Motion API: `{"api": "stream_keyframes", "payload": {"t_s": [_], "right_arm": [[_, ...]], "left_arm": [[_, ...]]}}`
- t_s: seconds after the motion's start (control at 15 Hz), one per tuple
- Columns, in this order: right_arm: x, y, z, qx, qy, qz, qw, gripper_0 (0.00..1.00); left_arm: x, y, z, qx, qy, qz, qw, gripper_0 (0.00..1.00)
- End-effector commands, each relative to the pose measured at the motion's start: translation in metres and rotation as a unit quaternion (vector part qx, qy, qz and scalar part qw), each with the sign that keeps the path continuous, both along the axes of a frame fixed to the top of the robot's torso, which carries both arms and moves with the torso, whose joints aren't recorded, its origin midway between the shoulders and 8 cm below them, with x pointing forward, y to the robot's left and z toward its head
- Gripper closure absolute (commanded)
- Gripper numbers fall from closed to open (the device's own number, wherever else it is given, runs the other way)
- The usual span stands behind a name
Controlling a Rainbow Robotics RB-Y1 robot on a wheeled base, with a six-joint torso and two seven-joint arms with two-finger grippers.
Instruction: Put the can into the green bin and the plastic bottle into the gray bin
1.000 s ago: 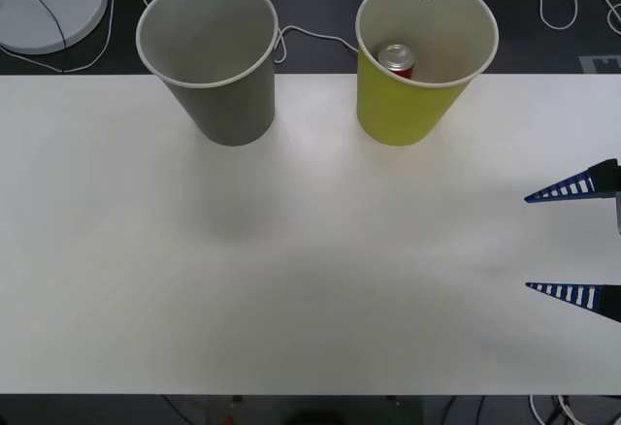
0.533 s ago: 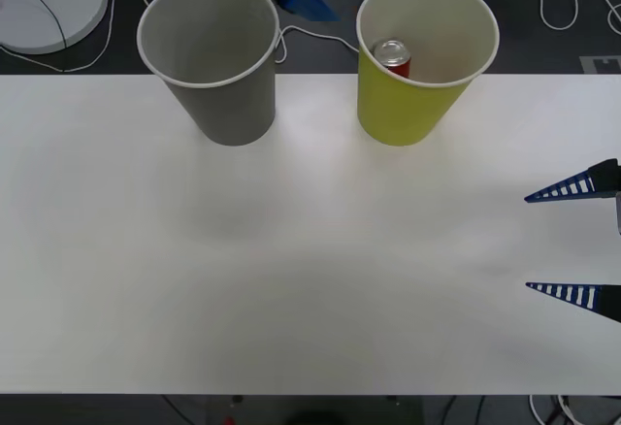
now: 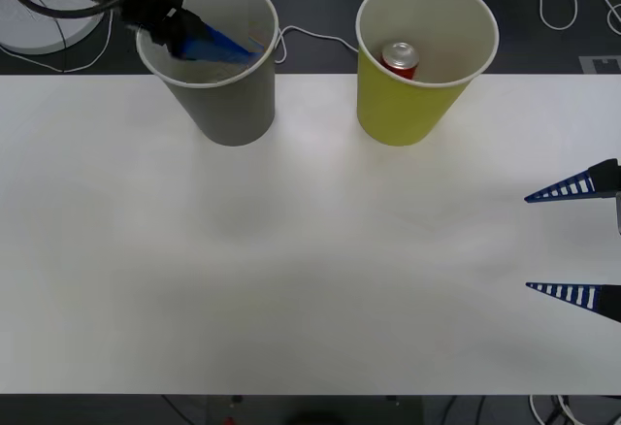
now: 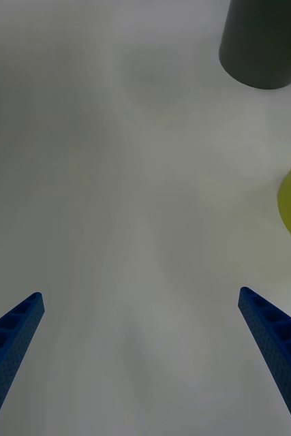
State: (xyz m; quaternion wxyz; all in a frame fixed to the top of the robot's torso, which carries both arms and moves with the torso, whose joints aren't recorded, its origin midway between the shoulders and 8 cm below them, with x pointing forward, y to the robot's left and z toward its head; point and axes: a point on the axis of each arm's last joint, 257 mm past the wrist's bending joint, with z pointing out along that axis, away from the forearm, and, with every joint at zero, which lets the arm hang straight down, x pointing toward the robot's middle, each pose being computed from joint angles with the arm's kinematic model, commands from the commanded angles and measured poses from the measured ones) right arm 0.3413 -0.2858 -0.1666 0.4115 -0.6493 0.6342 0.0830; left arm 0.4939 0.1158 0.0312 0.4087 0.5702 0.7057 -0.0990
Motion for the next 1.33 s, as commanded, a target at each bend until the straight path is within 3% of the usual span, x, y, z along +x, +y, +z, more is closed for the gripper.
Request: {"api": "stream_keyframes", "payload": {"t_s": [0.07, 0.6, 1.0, 1.33], "right_arm": [[0.0, 0.0, 0.0, 0.0, 0.0, 0.0, 1.0, 0.0], [0.0, 0.0, 0.0, 0.0, 0.0, 0.0, 1.0, 0.0], [0.0, 0.0, 0.0, 0.0, 0.0, 0.0, 1.0, 0.0], [0.0, 0.0, 0.0, 0.0, 0.0, 0.0, 1.0, 0.0]], "left_arm": [[-0.005, 0.025, -0.017, -0.006, -0.013, -0.011, 0.9998, 0.0], [-0.02, 0.09, -0.071, 0.007, -0.051, -0.049, 0.9975, 0.0], [-0.048, 0.135, -0.1, 0.034, -0.062, -0.085, 0.9938, 0.0], [-0.073, 0.164, -0.121, 0.058, -0.074, -0.119, 0.9885, 0.0]]}}
